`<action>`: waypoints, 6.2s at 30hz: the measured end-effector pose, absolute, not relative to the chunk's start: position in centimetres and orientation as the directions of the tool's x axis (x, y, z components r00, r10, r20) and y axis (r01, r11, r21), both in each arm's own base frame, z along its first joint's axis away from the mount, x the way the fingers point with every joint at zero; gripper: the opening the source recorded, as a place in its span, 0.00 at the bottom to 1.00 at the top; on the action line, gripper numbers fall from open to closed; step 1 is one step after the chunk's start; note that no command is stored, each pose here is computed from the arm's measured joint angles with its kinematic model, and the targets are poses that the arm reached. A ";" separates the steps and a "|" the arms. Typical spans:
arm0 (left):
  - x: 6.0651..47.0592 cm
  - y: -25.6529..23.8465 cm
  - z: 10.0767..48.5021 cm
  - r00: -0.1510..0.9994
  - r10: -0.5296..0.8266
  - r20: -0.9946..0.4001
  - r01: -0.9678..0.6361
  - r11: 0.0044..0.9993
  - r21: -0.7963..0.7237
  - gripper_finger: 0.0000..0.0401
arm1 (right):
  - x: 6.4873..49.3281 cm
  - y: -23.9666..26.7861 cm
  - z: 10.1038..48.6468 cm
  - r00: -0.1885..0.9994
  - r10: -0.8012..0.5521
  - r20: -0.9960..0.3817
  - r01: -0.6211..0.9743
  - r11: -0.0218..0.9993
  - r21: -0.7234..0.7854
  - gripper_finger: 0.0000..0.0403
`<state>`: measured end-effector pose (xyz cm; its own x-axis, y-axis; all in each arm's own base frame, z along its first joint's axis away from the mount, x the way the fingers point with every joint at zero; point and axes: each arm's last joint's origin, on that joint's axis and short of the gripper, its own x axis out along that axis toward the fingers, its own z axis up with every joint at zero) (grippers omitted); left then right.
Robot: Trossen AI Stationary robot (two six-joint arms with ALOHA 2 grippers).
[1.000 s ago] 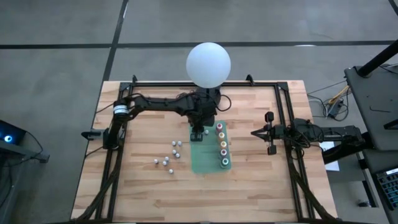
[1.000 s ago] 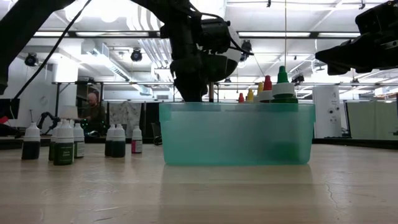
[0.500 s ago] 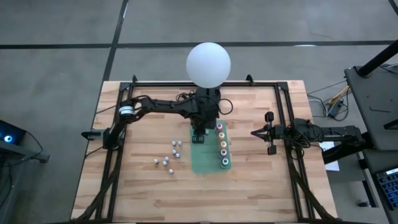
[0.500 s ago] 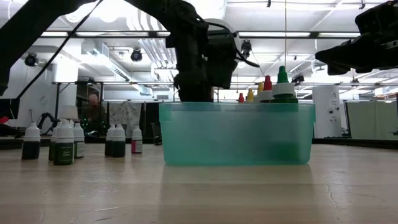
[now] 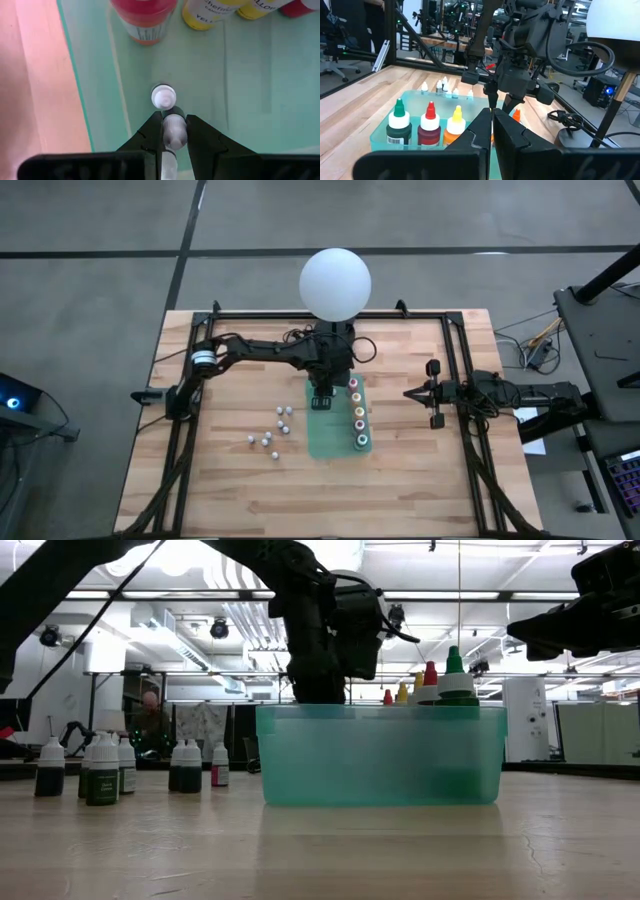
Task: Pick & Place food coloring
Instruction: Put the left small red food coloring bottle into the green bin, then put the small black food coloring bottle into the green bin
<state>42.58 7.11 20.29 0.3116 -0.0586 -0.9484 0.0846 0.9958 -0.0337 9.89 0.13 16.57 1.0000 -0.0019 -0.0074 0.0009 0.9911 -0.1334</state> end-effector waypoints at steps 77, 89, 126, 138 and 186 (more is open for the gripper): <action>42.4 7.2 18.6 0.315 -0.004 -0.949 0.067 0.998 0.018 0.18 | 9.9 0.1 16.6 1.000 -0.002 -0.008 0.001 0.991 -0.134 0.02; 42.4 7.2 18.6 0.322 -0.006 -0.947 0.067 0.998 0.016 0.18 | 9.9 0.1 16.6 1.000 -0.002 -0.007 0.001 0.991 -0.134 0.02; 42.2 7.2 18.8 0.309 -0.006 -0.951 0.055 0.998 0.012 0.37 | 9.9 0.1 16.6 1.000 -0.002 -0.008 0.001 0.991 -0.132 0.02; 42.5 7.4 20.7 0.320 0.010 -0.948 0.053 0.998 0.028 0.37 | 9.9 0.1 16.6 1.000 -0.002 -0.007 0.001 0.991 -0.133 0.02; 29.5 1.3 31.2 0.575 -0.006 -0.818 0.024 1.000 0.010 0.37 | 10.0 0.1 16.4 1.000 -0.001 -0.029 -0.003 0.991 -0.133 0.02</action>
<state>29.49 1.32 31.20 0.5755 -0.0059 -0.8178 0.0238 0.9997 0.0095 10.02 0.13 16.38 0.9996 -0.0012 -0.0295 -0.0028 0.9912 -0.1326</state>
